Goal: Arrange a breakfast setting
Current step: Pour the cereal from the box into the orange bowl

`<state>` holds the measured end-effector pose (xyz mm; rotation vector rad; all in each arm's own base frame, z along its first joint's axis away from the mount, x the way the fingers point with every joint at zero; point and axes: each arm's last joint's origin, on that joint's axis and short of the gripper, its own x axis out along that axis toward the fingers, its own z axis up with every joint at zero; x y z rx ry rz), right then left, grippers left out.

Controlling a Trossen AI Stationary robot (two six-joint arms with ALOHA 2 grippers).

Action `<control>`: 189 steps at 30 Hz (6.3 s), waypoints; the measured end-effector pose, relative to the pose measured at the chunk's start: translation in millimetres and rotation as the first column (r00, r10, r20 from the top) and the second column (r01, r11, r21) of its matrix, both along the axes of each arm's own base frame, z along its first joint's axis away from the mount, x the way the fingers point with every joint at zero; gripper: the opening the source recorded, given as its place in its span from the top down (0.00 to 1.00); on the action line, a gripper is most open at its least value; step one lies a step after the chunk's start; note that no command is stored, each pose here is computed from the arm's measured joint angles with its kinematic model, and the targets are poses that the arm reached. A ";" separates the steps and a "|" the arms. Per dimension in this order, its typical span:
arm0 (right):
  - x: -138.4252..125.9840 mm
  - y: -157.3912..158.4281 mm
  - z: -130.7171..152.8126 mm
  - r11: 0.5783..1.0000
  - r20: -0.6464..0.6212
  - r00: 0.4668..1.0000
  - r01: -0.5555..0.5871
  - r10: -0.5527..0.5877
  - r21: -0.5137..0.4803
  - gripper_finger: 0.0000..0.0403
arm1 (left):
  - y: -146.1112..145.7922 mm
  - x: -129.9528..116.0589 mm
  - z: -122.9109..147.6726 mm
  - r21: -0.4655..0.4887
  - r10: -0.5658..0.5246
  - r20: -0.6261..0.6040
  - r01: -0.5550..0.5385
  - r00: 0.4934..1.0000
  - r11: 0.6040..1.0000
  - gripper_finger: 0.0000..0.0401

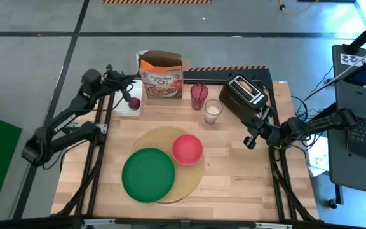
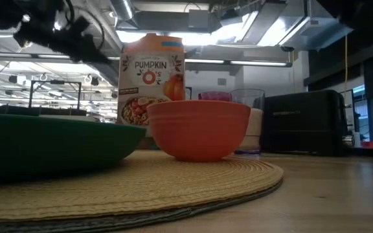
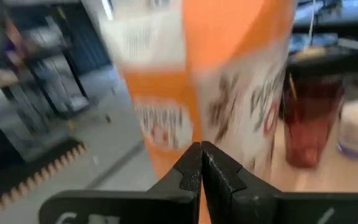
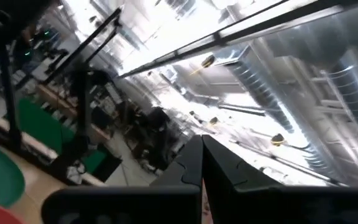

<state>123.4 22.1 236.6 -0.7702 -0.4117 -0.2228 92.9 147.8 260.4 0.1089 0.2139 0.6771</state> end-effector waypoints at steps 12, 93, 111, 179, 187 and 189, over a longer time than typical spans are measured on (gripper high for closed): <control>70.2 10.4 40.0 0.946 -0.261 0.919 0.244 -0.295 -0.212 0.99 | 28.4 -6.8 -35.5 -0.202 0.124 -0.142 -0.151 0.982 0.968 0.99; 80.1 11.6 33.0 0.947 -0.335 0.889 0.265 -0.312 -0.179 0.99 | 36.2 57.5 -67.1 0.000 0.143 -0.348 -0.153 0.927 0.988 0.04; 80.3 11.6 30.9 0.948 -0.354 0.882 0.261 -0.311 -0.181 0.99 | 23.8 60.9 -79.2 -0.231 -0.099 -0.317 0.024 0.943 0.973 0.04; 80.9 13.8 30.9 0.961 -0.350 0.903 0.187 -0.251 -0.206 0.99 | 56.3 97.5 -113.9 -0.244 -0.315 -0.023 0.301 0.949 0.922 0.18; 81.0 13.7 30.5 0.960 -0.354 0.900 0.189 -0.253 -0.207 0.99 | 57.2 97.3 -113.5 -0.234 -0.284 -0.034 0.269 0.958 0.934 0.22; 80.9 13.6 30.4 0.959 -0.355 0.899 0.194 -0.258 -0.207 0.99 | 57.6 97.1 -113.4 -0.232 -0.273 -0.037 0.257 0.961 0.938 0.21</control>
